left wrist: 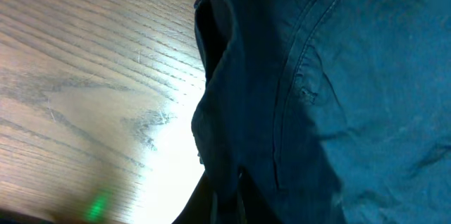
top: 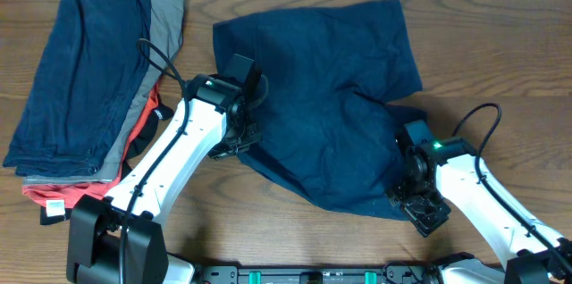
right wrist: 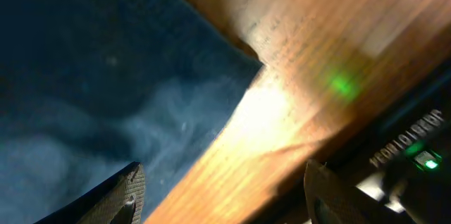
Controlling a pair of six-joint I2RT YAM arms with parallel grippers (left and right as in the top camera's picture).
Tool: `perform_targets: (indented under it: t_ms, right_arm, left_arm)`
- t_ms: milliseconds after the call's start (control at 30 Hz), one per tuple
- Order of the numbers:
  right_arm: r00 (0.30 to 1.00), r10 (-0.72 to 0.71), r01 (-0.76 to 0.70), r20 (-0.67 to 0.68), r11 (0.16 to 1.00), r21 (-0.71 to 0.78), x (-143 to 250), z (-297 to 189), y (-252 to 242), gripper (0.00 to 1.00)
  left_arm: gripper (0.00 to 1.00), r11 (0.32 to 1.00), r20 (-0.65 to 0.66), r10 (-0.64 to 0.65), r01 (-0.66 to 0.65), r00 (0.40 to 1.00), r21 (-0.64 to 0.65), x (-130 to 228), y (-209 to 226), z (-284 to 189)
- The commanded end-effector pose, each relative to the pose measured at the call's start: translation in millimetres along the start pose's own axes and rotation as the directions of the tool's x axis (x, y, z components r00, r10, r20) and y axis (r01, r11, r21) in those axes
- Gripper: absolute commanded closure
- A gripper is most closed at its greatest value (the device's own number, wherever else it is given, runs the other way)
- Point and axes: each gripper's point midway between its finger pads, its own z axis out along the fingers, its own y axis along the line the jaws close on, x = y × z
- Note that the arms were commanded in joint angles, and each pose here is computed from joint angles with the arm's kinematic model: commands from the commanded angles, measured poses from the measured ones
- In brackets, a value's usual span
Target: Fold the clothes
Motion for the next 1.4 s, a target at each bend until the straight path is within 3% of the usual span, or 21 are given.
perform_targets:
  t_ms: [0, 267, 633, 900, 1000, 1067, 1200, 1367]
  right_arm:
    - [0.998, 0.043, -0.043, 0.043, 0.999, 0.007, -6, 6, -2, 0.30]
    - [0.995, 0.045, -0.038, 0.089, 0.996, -0.077, -16, 16, 15, 0.35]
    - [0.996, 0.044, -0.043, 0.075, 0.999, -0.021, -12, 35, -5, 0.38]
    - [0.993, 0.003, 0.004, 0.117, 0.999, -0.052, -19, 46, 0, 0.65]
    - [0.990, -0.044, 0.050, 0.133, 0.998, -0.041, -22, 45, -1, 0.91]
    - [0.988, -0.076, 0.082, 0.132, 0.996, -0.046, -21, 45, 1, 0.99]
    - [0.981, -0.154, 0.165, 0.114, 0.982, -0.088, -17, 34, 14, 0.99]
    - [0.960, -0.204, 0.234, 0.189, 0.961, -0.148, -36, -11, 31, 0.99]
  left_arm:
    - [0.94, 1.000, 0.026, -0.015, 0.015, 1.000, -0.014, -4, 5, -2]
    - [0.94, 1.000, 0.028, -0.010, 0.011, 1.000, -0.012, -4, 5, -2]
    - [0.94, 1.000, 0.033, -0.003, 0.003, 0.999, -0.018, -5, 6, -2]
    - [0.94, 0.999, 0.048, -0.002, 0.004, 0.999, -0.035, -7, 9, -3]
    - [0.94, 0.999, 0.050, -0.002, 0.004, 0.999, -0.037, -8, 9, -3]
    - [0.94, 0.999, 0.050, 0.011, -0.009, 0.999, -0.037, -8, 9, -3]
    - [0.94, 0.994, 0.054, 0.102, -0.100, 0.993, -0.049, -10, 11, -3]
    - [0.94, 0.994, 0.062, 0.094, -0.091, 0.994, -0.059, -11, 18, -14]
